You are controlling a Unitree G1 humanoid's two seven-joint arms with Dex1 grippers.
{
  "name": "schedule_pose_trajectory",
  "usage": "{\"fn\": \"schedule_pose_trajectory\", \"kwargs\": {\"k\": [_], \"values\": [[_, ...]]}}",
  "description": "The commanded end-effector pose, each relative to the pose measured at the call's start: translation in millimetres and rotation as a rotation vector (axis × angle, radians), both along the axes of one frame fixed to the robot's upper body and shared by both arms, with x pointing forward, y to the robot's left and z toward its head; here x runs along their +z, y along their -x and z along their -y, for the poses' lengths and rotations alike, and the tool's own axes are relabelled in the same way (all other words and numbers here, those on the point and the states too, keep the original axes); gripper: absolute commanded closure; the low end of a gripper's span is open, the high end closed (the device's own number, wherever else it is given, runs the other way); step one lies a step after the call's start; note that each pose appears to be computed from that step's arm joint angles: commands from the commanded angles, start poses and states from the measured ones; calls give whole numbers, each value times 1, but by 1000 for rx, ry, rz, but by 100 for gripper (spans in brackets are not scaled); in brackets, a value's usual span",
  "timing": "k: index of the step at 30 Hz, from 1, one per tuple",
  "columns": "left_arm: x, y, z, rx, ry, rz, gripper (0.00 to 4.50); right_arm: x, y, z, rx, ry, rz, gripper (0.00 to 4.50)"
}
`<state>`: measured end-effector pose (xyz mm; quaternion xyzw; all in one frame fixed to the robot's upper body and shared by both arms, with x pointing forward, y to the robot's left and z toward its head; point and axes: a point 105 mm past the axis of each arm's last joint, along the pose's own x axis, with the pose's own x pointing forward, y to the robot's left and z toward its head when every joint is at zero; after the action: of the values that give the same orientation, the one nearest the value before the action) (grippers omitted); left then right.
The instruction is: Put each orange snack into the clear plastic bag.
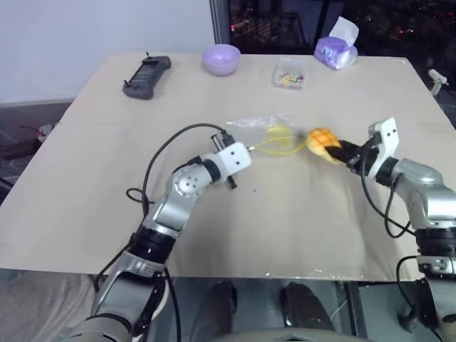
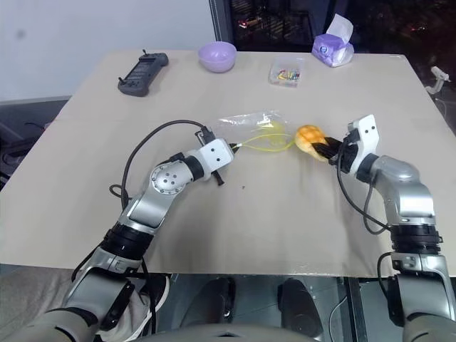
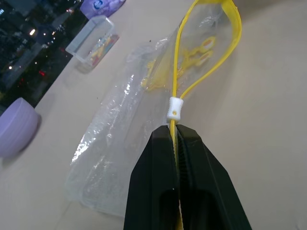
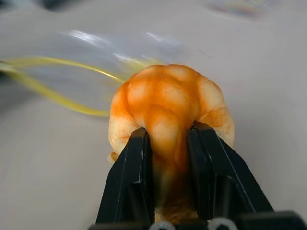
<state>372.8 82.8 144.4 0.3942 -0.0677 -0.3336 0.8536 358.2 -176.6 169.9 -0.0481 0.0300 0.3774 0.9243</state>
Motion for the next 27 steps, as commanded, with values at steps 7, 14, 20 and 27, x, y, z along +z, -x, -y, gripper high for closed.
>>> {"fn": "schedule_pose_trajectory", "kwargs": {"k": [7,14,20,27], "values": [[16,3,8,-23,27,66,450,2,19,-24,139,68,-14,348],[19,13,21,-110,17,87,450,-5,5,-29,107,86,-33,348],[16,23,29,-176,2,97,450,-8,-2,-32,97,80,-55,348],[18,30,36,-235,-5,122,450,-18,-5,-35,86,83,-118,348]]}}
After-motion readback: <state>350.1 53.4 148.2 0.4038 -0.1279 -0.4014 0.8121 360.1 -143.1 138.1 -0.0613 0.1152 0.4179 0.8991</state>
